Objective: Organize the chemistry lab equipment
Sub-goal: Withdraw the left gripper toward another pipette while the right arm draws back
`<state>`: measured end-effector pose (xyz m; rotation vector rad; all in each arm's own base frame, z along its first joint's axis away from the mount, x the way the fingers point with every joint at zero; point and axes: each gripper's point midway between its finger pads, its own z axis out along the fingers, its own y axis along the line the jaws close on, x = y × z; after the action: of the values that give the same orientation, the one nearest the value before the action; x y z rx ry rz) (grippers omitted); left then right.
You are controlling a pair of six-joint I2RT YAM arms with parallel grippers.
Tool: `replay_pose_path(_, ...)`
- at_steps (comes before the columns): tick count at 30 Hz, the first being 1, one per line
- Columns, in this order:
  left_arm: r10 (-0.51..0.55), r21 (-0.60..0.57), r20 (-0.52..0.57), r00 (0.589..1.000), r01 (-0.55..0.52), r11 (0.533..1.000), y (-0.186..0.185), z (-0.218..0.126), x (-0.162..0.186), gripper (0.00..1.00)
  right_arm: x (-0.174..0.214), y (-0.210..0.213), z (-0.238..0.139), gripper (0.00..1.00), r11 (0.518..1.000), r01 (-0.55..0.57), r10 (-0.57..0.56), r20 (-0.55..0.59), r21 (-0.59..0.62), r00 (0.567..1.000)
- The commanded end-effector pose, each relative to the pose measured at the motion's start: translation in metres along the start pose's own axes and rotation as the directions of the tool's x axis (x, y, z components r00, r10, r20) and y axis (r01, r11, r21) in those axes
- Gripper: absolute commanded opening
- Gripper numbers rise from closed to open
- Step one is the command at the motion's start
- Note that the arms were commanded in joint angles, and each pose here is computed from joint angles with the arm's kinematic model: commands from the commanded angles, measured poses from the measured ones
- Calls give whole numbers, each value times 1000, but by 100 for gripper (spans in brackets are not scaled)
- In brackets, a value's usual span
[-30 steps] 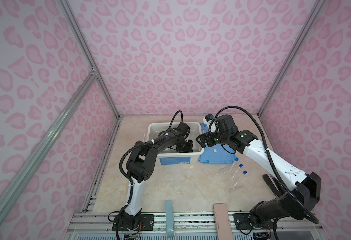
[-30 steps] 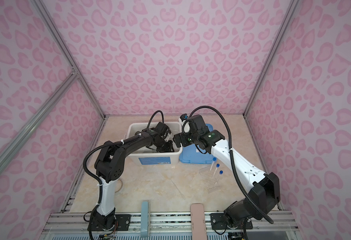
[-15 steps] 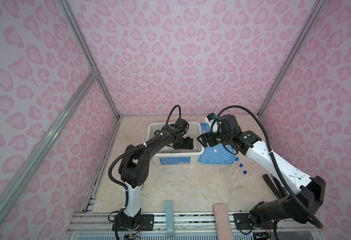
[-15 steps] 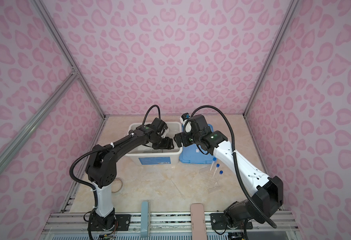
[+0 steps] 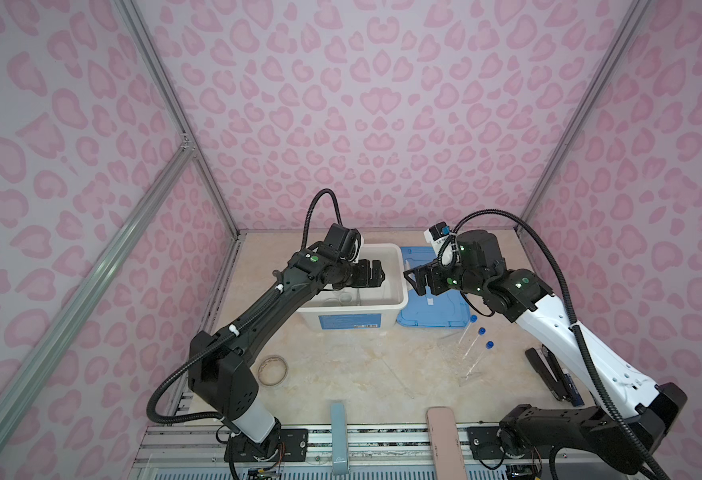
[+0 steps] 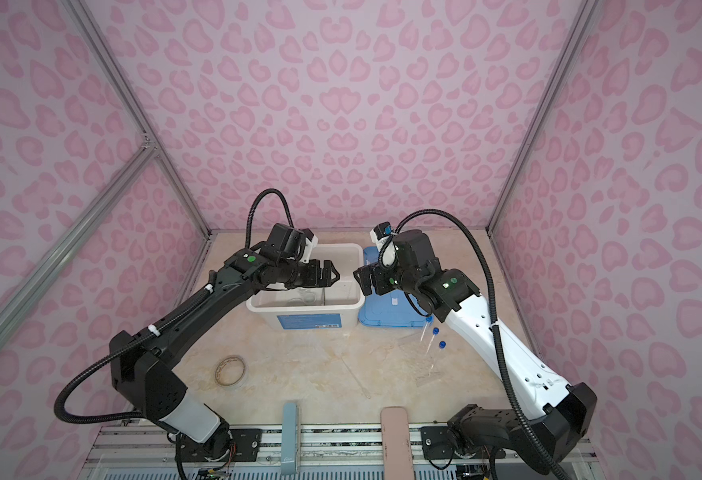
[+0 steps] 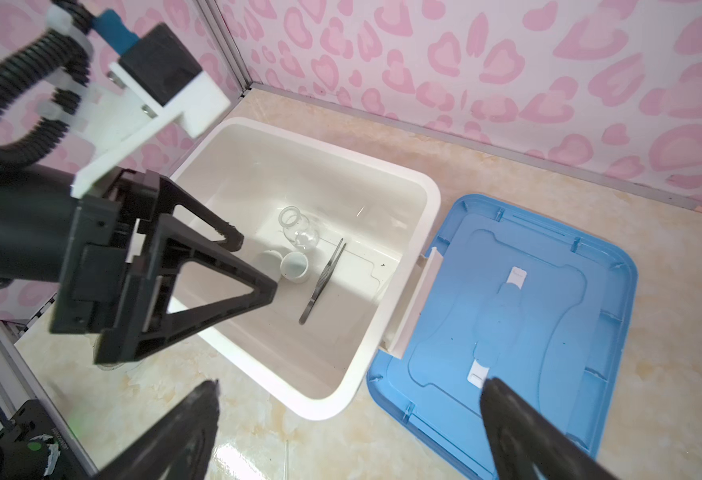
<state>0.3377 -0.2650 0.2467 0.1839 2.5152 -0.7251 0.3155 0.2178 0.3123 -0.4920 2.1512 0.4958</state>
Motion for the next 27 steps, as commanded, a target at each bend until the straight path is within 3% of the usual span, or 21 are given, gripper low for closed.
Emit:
replay_pose_path(1, -72, 44, 54, 996, 70, 997, -19, -24, 5, 99, 15, -5, -11, 98, 999, 5, -3, -39, 35, 999)
replay_pose_path(6, -138, 66, 75, 988, 133, 989, -40, -38, 39, 99, 43, -1, -32, 98, 1000, -3, 5, -58, 30, 998)
replay_pose_path(9, -200, 122, 34, 979, 195, 973, -52, -28, 69, 98, 62, -1, -43, 99, 1000, -7, 9, -85, 30, 996)
replay_pose_path(15, -311, 113, -2, 950, 309, 944, -57, -9, 119, 97, 98, -12, -56, 98, 997, -37, 45, -119, 69, 992)
replay_pose_path(17, -382, 105, -42, 923, 385, 917, -61, 1, 138, 100, 108, -13, -56, 99, 996, -50, 59, -133, 70, 989)
replay_pose_path(19, -491, 74, -63, 869, 494, 866, -55, 10, 160, 85, 116, -14, -56, 99, 996, -59, 69, -151, 71, 986)
replay_pose_path(22, -593, 49, -65, 803, 596, 801, -48, 24, 188, 83, 122, -16, -56, 98, 995, -62, 74, -160, 79, 984)
replay_pose_path(24, -640, 1, -70, 765, 641, 767, -42, 33, 203, 78, 122, -16, -57, 99, 995, -63, 74, -154, 79, 985)
replay_pose_path(27, -660, -19, -105, 744, 662, 750, -46, 47, 215, 74, 121, -15, -57, 99, 995, -63, 74, -144, 75, 987)
